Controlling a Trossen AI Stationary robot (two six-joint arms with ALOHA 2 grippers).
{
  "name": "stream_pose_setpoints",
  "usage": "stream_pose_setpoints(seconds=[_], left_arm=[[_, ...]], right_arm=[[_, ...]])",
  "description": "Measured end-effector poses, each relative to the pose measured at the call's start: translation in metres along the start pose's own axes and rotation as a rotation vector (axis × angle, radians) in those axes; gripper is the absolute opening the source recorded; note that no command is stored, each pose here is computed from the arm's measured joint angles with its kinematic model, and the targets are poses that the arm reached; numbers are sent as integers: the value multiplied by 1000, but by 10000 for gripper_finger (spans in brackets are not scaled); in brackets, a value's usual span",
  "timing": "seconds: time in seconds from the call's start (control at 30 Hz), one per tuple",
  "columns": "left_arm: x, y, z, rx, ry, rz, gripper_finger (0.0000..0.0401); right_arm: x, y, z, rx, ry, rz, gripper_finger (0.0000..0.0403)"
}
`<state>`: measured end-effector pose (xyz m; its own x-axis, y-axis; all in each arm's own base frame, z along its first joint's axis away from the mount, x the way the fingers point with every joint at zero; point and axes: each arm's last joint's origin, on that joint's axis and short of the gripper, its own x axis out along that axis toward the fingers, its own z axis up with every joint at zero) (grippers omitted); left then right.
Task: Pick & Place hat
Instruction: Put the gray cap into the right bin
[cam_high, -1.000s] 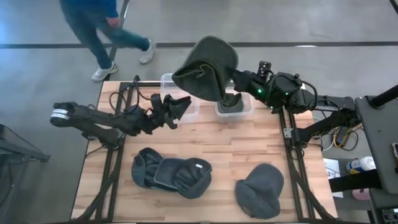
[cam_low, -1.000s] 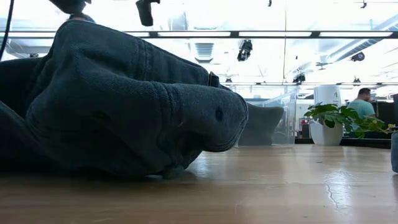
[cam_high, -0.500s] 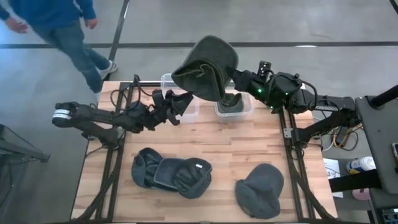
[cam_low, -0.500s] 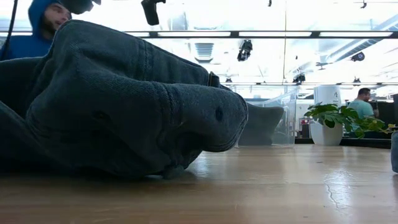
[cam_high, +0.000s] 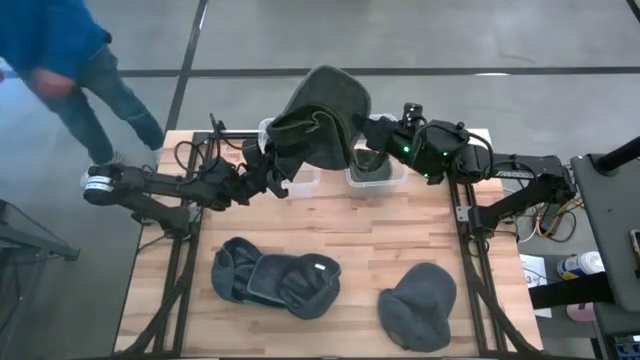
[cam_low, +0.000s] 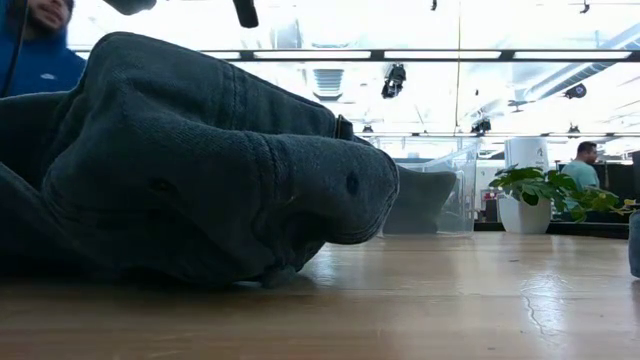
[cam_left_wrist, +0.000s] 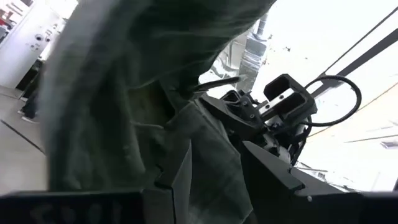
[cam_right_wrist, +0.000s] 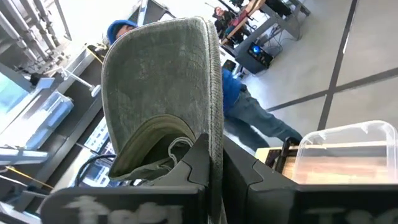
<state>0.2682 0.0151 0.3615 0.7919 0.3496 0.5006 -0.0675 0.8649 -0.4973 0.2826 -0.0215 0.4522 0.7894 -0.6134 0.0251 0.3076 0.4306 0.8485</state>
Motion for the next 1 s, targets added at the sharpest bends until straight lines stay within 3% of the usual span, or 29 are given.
stream_pose_setpoints(seconds=[0.13, 0.33, 0.63, 0.87, 1.0], left_arm=[[0, 1, -2, 4, 19, 6, 100], [0, 2, -1, 15, 12, 32, 11], [-3, 4, 2, 26, 62, 99, 0], [-8, 0, 14, 31, 63, 76, 0], [-10, 1, 15, 67, 90, 103, 0]], right_arm=[[0, 0, 0, -6, -1, 1, 15], [-1, -1, 0, -83, 15, -2, 25], [-13, -7, 6, -147, 65, -61, 64], [-18, -6, 12, -156, 63, -60, 101], [-19, -6, 12, -175, 68, -56, 95]])
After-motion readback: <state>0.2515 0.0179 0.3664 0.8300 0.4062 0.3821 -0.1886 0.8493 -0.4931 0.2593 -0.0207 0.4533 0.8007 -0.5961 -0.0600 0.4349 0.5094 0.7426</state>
